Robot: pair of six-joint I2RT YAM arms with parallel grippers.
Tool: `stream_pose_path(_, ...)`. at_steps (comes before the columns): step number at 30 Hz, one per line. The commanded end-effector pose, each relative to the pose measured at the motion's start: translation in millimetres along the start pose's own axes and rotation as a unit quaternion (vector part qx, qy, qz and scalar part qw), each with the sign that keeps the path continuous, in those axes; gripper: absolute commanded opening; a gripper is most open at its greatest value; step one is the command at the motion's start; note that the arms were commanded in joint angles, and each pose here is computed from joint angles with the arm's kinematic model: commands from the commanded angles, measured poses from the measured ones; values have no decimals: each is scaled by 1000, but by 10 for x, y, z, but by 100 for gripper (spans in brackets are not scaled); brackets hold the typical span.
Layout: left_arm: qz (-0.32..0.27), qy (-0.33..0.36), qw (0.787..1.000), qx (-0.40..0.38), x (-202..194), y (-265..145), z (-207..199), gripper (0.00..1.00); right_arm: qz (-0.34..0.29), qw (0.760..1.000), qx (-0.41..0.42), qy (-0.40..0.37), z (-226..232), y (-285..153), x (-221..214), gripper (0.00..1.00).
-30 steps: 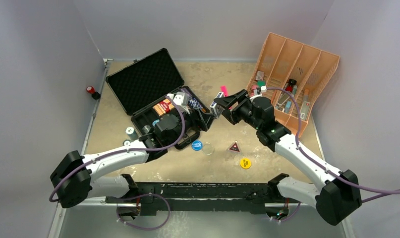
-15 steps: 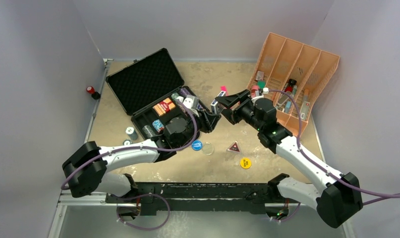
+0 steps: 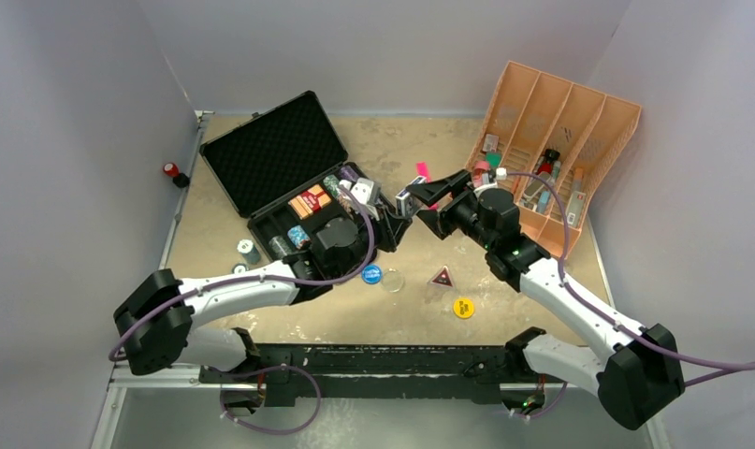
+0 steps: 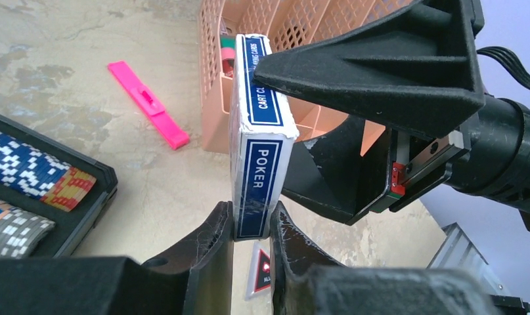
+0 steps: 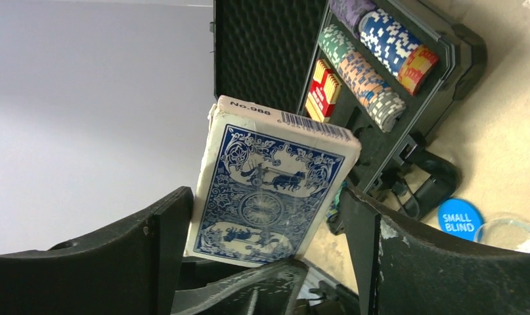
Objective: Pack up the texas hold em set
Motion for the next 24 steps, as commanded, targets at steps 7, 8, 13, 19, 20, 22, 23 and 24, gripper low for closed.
stream_pose_path(7, -3, -85, 995, 44, 691, -184, 173, 0, -54, 990, -33, -126, -85, 7, 154, 92)
stream_pose_path(8, 1, -108, 993, 52, 710, -212, 240, 0, -60, 989, -38, -131, -107, -10, 165, 92)
stream_pose_path(13, 3, -173, 979, 111, 803, -398, 573, 0, -76, 985, -58, -145, -250, -81, 192, 91)
stream_pose_path(19, 16, -248, 949, 194, 717, -533, 926, 0, -72, 985, -72, -143, -350, -100, 181, 90)
stream_pose_path(20, 16, -258, 943, 208, 693, -562, 975, 0, -71, 985, -73, -142, -360, -99, 178, 90)
stream_pose_path(22, 11, -273, 933, 235, 647, -614, 1053, 0, -71, 985, -74, -142, -366, -97, 178, 90)
stream_pose_path(23, 14, -280, 929, 243, 613, -635, 1073, 0, -71, 985, -74, -142, -367, -97, 177, 90)
stream_pose_path(24, 17, -285, 926, 247, 591, -636, 1082, 0, -71, 984, -74, -142, -372, -96, 179, 90)
Point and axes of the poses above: each gripper's point midway between its finger pads, its own y axis out along the fingers, its own z axis along the line the jaws close on, x = y × z, the point moved 9 cm from there along -y, back along the fingers, and after that the axes turned 5 degrees about y, right-handed, at the moved point
